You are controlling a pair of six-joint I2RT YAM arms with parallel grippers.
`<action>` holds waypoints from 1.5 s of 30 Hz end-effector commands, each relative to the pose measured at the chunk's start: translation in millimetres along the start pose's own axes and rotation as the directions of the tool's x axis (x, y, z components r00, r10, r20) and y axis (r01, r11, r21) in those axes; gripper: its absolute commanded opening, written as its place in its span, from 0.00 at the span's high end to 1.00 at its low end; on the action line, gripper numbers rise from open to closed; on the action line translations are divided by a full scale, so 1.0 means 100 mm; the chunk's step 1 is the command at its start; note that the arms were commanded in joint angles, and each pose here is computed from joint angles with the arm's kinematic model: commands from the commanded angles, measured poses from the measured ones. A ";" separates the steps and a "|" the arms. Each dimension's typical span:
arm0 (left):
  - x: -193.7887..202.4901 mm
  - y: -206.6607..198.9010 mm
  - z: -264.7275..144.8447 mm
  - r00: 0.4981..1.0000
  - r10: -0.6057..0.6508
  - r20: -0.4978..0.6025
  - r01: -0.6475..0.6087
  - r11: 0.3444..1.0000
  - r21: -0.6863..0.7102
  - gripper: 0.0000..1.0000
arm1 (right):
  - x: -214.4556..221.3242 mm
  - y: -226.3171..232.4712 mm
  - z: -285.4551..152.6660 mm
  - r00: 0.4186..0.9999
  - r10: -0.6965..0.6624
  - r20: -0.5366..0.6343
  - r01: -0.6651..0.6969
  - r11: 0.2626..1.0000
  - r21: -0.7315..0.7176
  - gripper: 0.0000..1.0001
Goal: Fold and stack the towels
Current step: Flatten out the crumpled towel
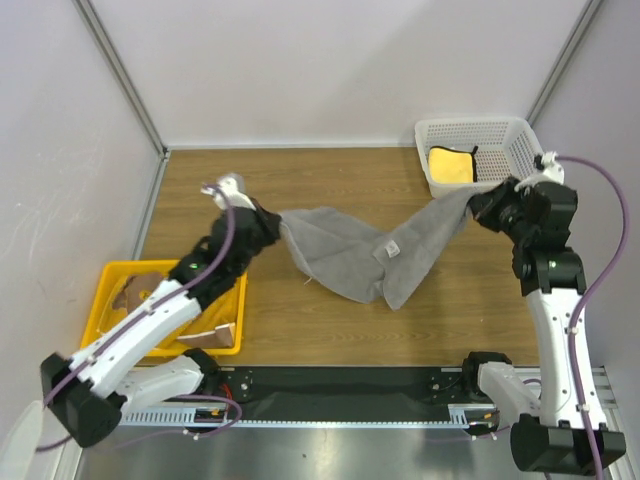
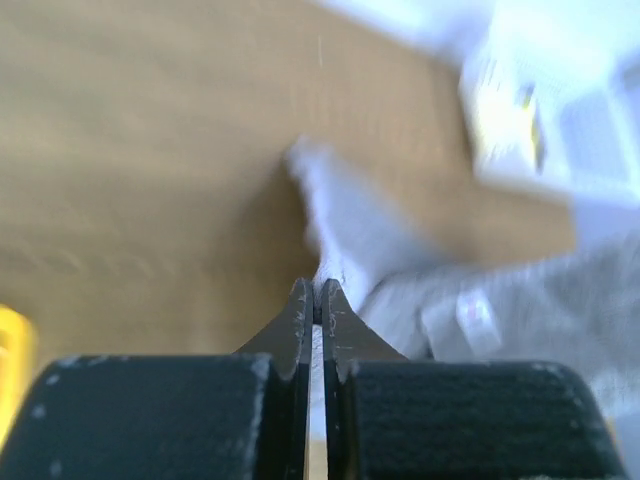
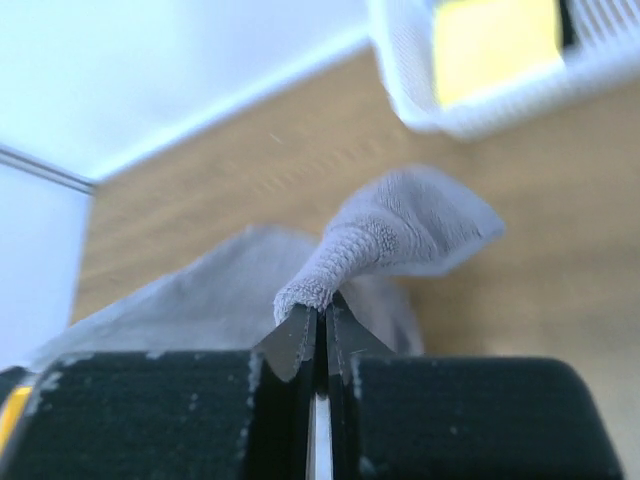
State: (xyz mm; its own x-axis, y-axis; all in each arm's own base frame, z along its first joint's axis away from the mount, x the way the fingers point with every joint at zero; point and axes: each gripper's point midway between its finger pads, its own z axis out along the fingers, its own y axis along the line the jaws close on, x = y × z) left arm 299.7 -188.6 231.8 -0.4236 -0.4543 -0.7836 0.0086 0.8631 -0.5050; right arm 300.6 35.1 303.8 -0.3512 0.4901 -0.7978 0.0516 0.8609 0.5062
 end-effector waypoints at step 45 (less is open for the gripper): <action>1.07 0.98 -0.57 0.957 0.105 -0.269 -0.160 0.968 -0.192 1.00 | 0.16 -1.48 1.16 0.965 0.218 -0.148 -0.171 0.946 0.276 0.98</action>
State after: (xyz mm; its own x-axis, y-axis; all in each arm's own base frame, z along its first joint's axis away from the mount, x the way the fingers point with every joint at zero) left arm 210.5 -144.6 130.6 -0.6405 -0.2645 -0.7210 -0.0504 0.9513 -0.3042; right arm 369.0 -52.5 155.9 -0.5283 0.6524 -0.5433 0.3900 0.7549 0.5272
